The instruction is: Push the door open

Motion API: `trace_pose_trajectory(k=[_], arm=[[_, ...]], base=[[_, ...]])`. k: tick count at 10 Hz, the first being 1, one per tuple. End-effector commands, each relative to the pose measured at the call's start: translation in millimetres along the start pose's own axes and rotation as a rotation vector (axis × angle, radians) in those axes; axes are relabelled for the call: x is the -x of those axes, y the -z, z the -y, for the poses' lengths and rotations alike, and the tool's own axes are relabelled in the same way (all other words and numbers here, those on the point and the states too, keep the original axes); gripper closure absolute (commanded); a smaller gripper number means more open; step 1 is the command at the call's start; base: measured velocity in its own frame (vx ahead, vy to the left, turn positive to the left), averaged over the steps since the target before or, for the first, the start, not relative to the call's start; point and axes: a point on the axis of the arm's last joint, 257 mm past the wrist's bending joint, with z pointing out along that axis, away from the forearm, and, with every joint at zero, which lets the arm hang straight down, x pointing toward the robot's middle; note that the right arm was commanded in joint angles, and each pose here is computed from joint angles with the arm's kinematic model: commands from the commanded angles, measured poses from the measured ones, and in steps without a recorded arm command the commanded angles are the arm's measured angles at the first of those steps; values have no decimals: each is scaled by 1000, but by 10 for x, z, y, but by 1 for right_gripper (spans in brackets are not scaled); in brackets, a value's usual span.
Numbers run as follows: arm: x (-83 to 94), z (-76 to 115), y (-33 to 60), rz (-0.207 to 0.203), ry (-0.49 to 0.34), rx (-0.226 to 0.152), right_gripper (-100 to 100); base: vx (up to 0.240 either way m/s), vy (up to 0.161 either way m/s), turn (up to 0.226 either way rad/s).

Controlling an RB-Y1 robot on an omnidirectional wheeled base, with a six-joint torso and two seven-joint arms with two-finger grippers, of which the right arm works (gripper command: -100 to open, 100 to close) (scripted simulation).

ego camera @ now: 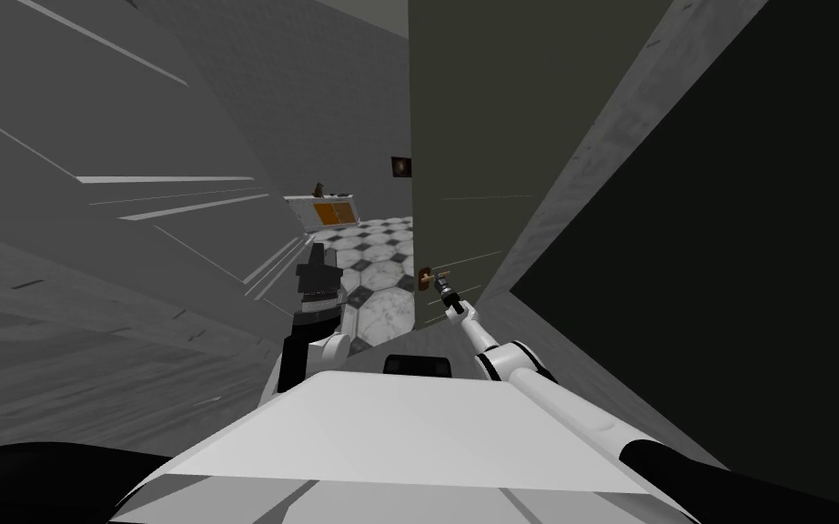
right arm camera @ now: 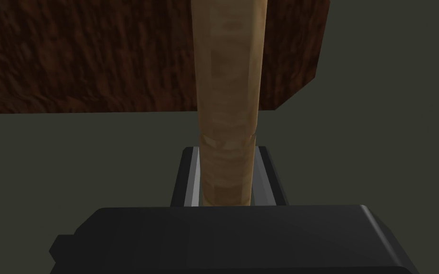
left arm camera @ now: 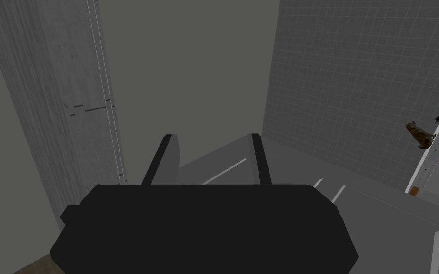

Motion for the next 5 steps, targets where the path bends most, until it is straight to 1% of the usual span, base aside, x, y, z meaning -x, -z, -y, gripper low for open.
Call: trace_pose_trajectory(k=[1,3,4,5], arm=[[-13,39,20,-1,-3,-6,100],[-13,39,20,-1,-3,-6,100],[69,1,11,15,0,0,100],[110,2,18,24,0,-1,100]], base=[[0,0,0],[0,0,0],[99,42,-24],[127,97,-44]])
